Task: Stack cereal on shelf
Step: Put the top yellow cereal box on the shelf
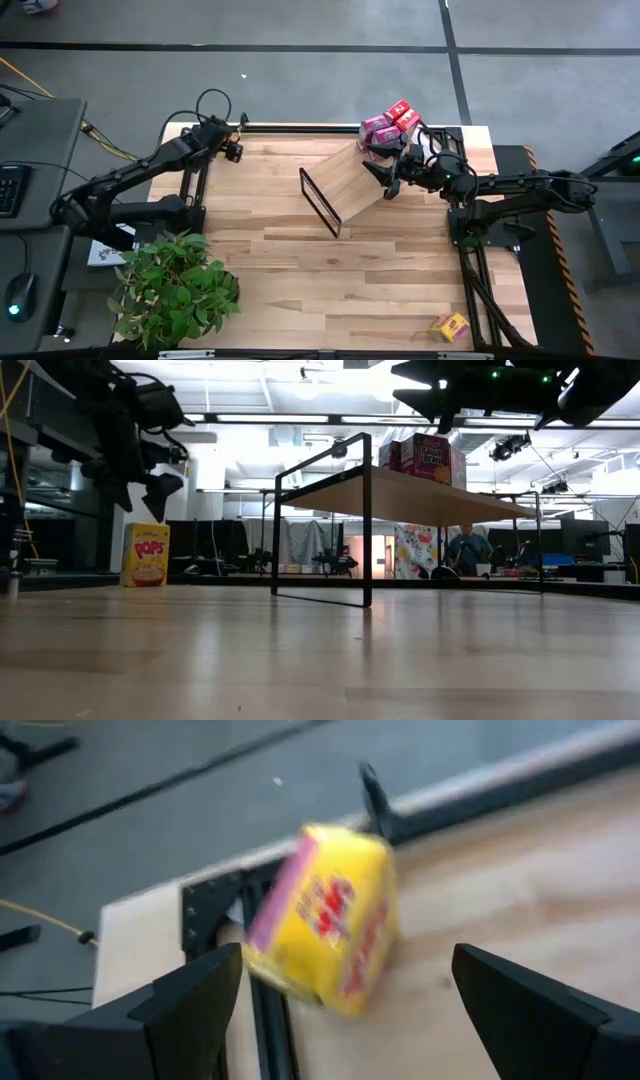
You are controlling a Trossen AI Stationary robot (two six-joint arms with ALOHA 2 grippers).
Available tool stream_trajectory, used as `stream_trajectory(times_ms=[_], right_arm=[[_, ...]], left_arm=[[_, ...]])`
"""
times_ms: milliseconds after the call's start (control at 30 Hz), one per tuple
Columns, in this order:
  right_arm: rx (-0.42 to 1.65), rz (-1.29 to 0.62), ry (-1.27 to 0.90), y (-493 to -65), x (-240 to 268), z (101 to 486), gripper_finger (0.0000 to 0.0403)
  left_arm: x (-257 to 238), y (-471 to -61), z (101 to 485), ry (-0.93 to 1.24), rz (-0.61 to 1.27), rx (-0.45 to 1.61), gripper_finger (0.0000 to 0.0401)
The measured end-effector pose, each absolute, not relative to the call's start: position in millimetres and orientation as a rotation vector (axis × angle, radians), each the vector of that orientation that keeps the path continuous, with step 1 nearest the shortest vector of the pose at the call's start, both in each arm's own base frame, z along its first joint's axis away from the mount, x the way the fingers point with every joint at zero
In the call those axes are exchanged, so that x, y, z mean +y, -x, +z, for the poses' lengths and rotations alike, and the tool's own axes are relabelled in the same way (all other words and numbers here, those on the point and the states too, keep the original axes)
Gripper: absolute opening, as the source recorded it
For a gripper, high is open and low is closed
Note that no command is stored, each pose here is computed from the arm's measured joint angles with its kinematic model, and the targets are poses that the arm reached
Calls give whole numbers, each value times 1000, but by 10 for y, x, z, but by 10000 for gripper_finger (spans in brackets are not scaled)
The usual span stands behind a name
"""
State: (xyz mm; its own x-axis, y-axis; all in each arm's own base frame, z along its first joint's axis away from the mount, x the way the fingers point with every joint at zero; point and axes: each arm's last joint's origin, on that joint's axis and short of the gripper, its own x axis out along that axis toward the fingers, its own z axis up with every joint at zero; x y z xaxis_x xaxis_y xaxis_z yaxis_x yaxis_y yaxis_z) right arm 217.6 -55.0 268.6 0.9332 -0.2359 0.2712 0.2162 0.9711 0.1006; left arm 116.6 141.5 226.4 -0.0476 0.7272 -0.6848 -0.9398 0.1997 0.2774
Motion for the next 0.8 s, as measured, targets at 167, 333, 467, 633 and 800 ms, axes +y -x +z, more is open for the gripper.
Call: stream_trajectory(times_ms=[167,333,467,633,800], right_arm=[[-284,-231,-70,-2177,-551,2684,234],[-284,-232,-69,-2177,-551,2684,234],[-282,-232,-70,-2177,-551,2682,234],[-278,-232,-70,-2178,-551,2678,234],[-278,-232,-70,-2178,-551,2678,234]], left_arm=[[1471,-1233,2167,280,1489,795,351],[1516,-1276,2100,253,1560,800,351],[1556,-1305,2030,232,1599,831,351],[1604,-1350,1941,247,1604,851,351],[1658,-1392,1865,226,1651,854,351]])
